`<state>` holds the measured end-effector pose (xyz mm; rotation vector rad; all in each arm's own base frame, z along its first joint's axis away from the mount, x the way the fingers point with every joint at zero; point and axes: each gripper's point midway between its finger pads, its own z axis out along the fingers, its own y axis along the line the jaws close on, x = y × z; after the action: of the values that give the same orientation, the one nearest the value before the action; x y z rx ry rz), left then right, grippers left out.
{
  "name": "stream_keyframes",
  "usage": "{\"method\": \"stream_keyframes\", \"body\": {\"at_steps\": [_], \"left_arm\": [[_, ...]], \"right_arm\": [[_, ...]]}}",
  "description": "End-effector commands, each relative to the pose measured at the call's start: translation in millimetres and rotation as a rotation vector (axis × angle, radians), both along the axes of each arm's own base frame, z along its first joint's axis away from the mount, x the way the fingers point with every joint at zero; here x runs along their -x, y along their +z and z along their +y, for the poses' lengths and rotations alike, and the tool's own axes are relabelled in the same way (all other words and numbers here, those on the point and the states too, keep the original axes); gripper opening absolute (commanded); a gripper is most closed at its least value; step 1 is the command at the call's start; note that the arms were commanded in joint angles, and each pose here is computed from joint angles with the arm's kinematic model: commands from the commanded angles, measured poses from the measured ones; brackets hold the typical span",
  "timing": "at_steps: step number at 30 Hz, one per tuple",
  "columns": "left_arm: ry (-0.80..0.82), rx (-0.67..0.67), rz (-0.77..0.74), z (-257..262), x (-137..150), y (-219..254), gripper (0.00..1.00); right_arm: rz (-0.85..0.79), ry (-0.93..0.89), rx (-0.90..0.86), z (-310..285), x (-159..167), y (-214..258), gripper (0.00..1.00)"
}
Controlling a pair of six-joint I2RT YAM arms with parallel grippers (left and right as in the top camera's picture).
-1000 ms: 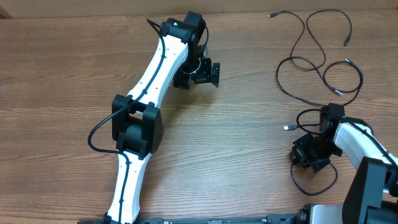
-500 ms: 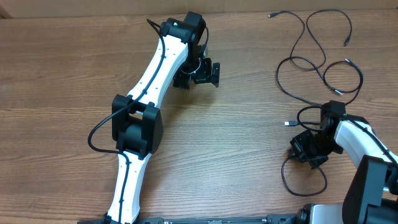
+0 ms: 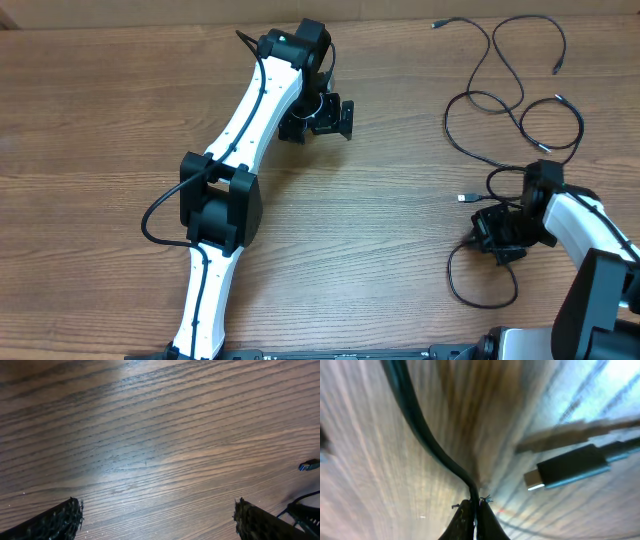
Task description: Untangle cables
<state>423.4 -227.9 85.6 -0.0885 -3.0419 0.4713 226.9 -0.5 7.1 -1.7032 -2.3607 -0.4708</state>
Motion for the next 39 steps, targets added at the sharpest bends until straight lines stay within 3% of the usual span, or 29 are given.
{"method": "stream_keyframes", "body": {"at_steps": [1,8,16,25,31,39], "left_arm": [[0.000,0.008,-0.028,-2,-4,9,1.00],[0.000,0.008,-0.028,-2,-4,9,1.00],[0.000,0.009,-0.029,-2,-4,9,1.00],[0.000,0.008,-0.028,-2,-4,9,1.00],[0.001,0.009,-0.029,-2,-4,9,0.99],[0.001,0.009,-0.028,-2,-4,9,1.00]], "right_arm": [[-0.064,-0.070,-0.054,-4,-21,10,0.04],[-0.125,-0.140,-0.077,-9,-39,13,0.04],[-0.168,-0.080,-0.052,-13,-43,13,0.40],[-0.250,-0.009,-0.023,-22,-67,39,0.53],[-0.249,0.027,0.297,-82,-90,78,0.85],[-0.249,-0.033,0.489,-120,-104,84,0.83]]}}
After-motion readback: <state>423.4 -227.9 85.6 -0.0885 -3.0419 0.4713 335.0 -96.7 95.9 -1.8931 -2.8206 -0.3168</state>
